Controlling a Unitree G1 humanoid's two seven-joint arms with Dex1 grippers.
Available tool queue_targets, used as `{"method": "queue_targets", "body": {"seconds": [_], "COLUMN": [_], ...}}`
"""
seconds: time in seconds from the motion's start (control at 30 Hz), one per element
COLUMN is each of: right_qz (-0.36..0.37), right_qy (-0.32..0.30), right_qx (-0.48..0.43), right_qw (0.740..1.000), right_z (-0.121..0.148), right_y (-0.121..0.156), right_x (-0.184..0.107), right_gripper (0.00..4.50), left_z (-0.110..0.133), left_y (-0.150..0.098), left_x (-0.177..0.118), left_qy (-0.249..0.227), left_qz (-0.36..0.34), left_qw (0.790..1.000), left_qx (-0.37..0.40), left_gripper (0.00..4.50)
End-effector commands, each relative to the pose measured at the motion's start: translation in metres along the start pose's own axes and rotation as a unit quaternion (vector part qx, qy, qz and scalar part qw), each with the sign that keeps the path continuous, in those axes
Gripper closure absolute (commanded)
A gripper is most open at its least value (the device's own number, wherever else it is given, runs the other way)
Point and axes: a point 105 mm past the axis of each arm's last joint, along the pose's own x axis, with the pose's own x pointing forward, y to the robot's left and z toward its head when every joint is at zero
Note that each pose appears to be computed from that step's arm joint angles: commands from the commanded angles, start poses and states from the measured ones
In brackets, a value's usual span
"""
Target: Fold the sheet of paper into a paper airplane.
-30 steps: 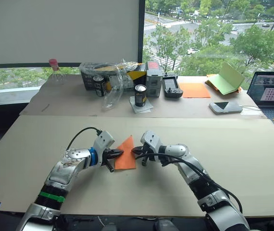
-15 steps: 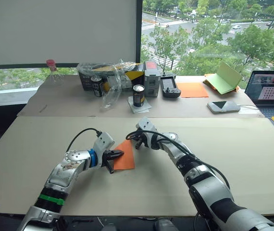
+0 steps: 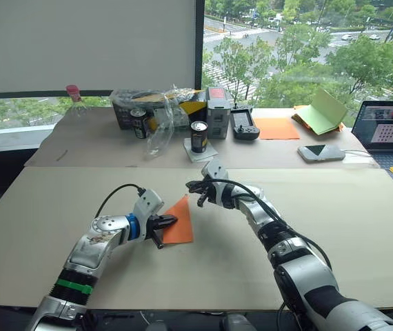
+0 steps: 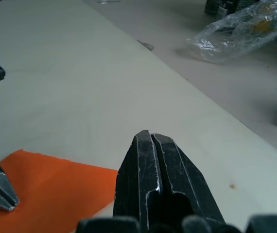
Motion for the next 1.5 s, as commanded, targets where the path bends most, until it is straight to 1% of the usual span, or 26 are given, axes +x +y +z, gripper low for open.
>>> {"method": "queue_targets", "body": {"seconds": [0.03,0.23,0.33,0.43,0.7,0.8,0.87,0.93,1.07,1.2,1.27,1.33,1.43,1.5], "right_qz": [0.04,0.068,0.089,0.104,0.177,0.187,0.195,0.194,0.18,0.145,0.125,0.112,0.103,0.099], "right_qy": [0.013,0.049,0.07,0.082,0.129,0.151,0.179,0.185,0.17,0.141,0.116,0.102,0.09,0.091], "right_qx": [0.001,0.021,0.02,0.02,0.023,0.031,0.028,0.031,0.033,0.016,0.007,-0.003,-0.009,-0.011], "right_qw": [0.999,0.996,0.993,0.991,0.975,0.97,0.964,0.963,0.968,0.979,0.985,0.988,0.991,0.991], "right_z": [-0.011,-0.035,-0.047,-0.053,-0.065,-0.069,-0.074,-0.071,-0.056,-0.034,-0.019,-0.009,-0.005,-0.008], "right_y": [0.022,0.043,0.054,0.063,0.1,0.106,0.108,0.107,0.102,0.085,0.075,0.07,0.069,0.07], "right_x": [-0.002,-0.008,-0.016,-0.025,-0.065,-0.078,-0.091,-0.097,-0.098,-0.095,-0.09,-0.082,-0.069,-0.058], "right_gripper": [4.5,4.5,4.5,4.5,4.5,4.5,4.5,4.5,4.5,4.5,4.5,4.5,4.5,4.5], "left_z": [-0.003,-0.003,-0.004,-0.003,-0.004,-0.004,-0.003,-0.001,-0.001,-0.001,-0.002,-0.002,-0.002,-0.002], "left_y": [0.001,0.001,0.001,0.0,-0.003,-0.004,-0.003,-0.003,-0.001,-0.001,-0.001,-0.002,-0.002,-0.001], "left_x": [0.001,0.002,0.003,0.005,0.012,0.014,0.016,0.017,0.017,0.017,0.016,0.016,0.015,0.014], "left_qy": [0.005,0.007,0.008,0.007,0.007,0.008,0.009,0.008,0.008,0.008,0.007,0.007,0.006,0.006], "left_qz": [-0.001,-0.005,-0.007,-0.009,-0.026,-0.032,-0.036,-0.038,-0.039,-0.038,-0.037,-0.037,-0.037,-0.036], "left_qw": [1.0,1.0,1.0,1.0,1.0,0.999,0.999,0.999,0.999,0.999,0.999,0.999,0.999,0.999], "left_qx": [-0.009,-0.01,-0.01,-0.011,-0.013,-0.012,-0.01,-0.009,-0.008,-0.008,-0.009,-0.011,-0.013,-0.015], "left_gripper": [4.48,4.48,4.48,4.48,4.48,4.48,4.48,4.48,4.48,4.48,4.48,4.48,4.48,4.48]}}
